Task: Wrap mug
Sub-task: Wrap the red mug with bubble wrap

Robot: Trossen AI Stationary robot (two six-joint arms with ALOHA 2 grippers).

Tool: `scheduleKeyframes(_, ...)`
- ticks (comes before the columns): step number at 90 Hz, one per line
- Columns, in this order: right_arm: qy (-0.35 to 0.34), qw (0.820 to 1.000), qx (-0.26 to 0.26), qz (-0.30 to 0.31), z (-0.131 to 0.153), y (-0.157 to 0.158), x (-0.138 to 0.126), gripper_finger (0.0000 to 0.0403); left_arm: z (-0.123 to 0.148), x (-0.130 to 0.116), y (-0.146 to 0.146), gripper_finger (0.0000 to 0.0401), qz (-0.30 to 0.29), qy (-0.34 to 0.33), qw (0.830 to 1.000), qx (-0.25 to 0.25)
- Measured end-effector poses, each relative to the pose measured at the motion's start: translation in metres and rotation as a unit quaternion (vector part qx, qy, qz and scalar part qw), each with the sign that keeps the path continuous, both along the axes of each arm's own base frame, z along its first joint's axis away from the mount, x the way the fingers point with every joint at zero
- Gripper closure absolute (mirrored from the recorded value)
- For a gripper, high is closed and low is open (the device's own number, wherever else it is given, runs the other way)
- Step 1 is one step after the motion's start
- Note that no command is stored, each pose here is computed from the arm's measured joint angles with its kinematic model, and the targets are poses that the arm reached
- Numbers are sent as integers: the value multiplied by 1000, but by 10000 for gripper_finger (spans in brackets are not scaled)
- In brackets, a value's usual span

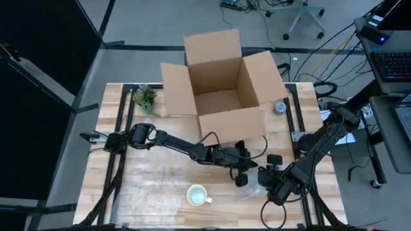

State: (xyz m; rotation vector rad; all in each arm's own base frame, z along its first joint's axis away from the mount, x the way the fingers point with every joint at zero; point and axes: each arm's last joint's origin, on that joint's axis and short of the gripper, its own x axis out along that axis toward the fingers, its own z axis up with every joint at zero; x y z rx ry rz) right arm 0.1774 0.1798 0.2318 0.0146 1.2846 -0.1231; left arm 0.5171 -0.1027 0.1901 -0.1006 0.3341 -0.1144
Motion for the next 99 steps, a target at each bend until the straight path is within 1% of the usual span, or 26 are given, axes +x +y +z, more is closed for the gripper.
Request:
scheduleKeyframes(9, 8, 1000, -11, 11, 18, 0, 0, 248, 1, 0, -3, 401, -5, -8, 1000, -2)
scheduleKeyframes(24, -16, 999, -8, 28, 36, 3, 4, 248, 2, 0, -5, 401, -6, -12, 1000, -6)
scheduleKeyframes(42, -21, 1000, 0, 21, 39, 4, 5, 248, 3, -3, -18, 401, -19, -19, 1000, -8)
scheduleKeyframes(56, -16, 1000, 4, 21, 39, 5, 5, 248, 5, -3, -22, 401, -23, -27, 999, -9)
scheduleKeyframes(67, 5, 999, 40, 26, 44, 3, 0, 248, 6, -3, -23, 401, -24, -34, 999, -10)
scheduleKeyframes(75, 6, 997, 77, 10, 54, -1, -6, 248, 6, -3, -23, 401, -24, -33, 999, -10)
scheduleKeyframes(88, -14, 991, 132, -31, 74, -11, -21, 248, 6, -3, -24, 401, -25, -33, 999, -10)
scheduleKeyframes(99, -32, 986, 159, -50, 84, -13, -33, 248, 7, -3, -24, 401, -25, -38, 999, -12)
